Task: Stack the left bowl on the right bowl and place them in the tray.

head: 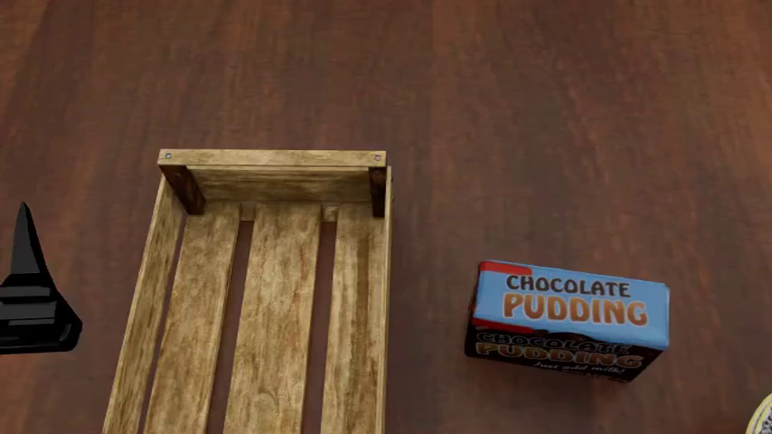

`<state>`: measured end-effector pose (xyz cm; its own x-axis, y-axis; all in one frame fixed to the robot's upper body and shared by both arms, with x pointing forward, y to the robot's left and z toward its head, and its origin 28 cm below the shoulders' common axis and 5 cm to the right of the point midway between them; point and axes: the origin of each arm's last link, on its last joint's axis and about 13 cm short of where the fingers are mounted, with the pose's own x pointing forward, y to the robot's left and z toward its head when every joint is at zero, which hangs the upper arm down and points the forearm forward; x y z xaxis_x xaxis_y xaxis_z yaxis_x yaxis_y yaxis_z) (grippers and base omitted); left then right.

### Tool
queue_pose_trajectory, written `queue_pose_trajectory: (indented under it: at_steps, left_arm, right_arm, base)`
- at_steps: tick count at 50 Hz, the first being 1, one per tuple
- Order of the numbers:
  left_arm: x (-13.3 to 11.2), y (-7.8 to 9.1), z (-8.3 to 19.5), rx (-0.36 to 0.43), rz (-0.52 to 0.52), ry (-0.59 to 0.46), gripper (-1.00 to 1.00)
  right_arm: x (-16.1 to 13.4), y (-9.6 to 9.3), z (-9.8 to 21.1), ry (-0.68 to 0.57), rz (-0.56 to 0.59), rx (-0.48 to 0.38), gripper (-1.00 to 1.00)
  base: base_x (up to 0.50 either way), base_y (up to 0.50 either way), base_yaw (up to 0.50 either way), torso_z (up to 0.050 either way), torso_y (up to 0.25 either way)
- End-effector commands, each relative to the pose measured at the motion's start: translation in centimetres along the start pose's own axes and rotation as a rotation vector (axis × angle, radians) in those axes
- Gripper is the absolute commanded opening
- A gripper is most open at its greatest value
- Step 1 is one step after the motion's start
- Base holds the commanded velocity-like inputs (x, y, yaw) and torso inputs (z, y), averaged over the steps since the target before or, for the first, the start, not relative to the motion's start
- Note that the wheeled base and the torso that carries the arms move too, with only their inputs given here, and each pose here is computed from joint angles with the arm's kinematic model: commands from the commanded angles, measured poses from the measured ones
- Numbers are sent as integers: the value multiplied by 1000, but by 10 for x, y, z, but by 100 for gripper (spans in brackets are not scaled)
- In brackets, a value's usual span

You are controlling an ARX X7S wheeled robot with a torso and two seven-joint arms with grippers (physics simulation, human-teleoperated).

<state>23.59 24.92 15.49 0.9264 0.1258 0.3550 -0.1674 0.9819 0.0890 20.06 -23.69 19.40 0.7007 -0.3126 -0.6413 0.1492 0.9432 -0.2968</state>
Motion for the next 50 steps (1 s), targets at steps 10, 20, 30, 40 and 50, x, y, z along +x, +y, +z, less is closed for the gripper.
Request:
queue_pose_trajectory:
  at_steps: [10, 20, 30, 40, 50]
  left_arm:
    - [0, 0, 0, -2, 0, -2, 100]
    - [0, 1, 1, -4, 2, -1, 100]
    - [0, 1, 1, -4, 1, -1, 100]
    - [0, 1, 0, -4, 2, -1, 100]
    - [-1, 1, 1, -5, 1, -3, 100]
  right_arm:
    - [0, 5, 0, -10, 26, -16, 100]
    - [3, 9, 0, -27, 32, -1, 100]
    - [9, 11, -2, -44, 48, 23, 100]
    - [20, 15, -9, -36, 48, 28, 100]
    - [29, 19, -18, -10, 46, 18, 100]
  base:
    - [0, 0, 0, 0, 0]
    - [0, 0, 0, 0, 0]
    - [0, 0, 0, 0, 0]
    - [0, 0, 0, 0, 0]
    - [0, 0, 0, 0, 0]
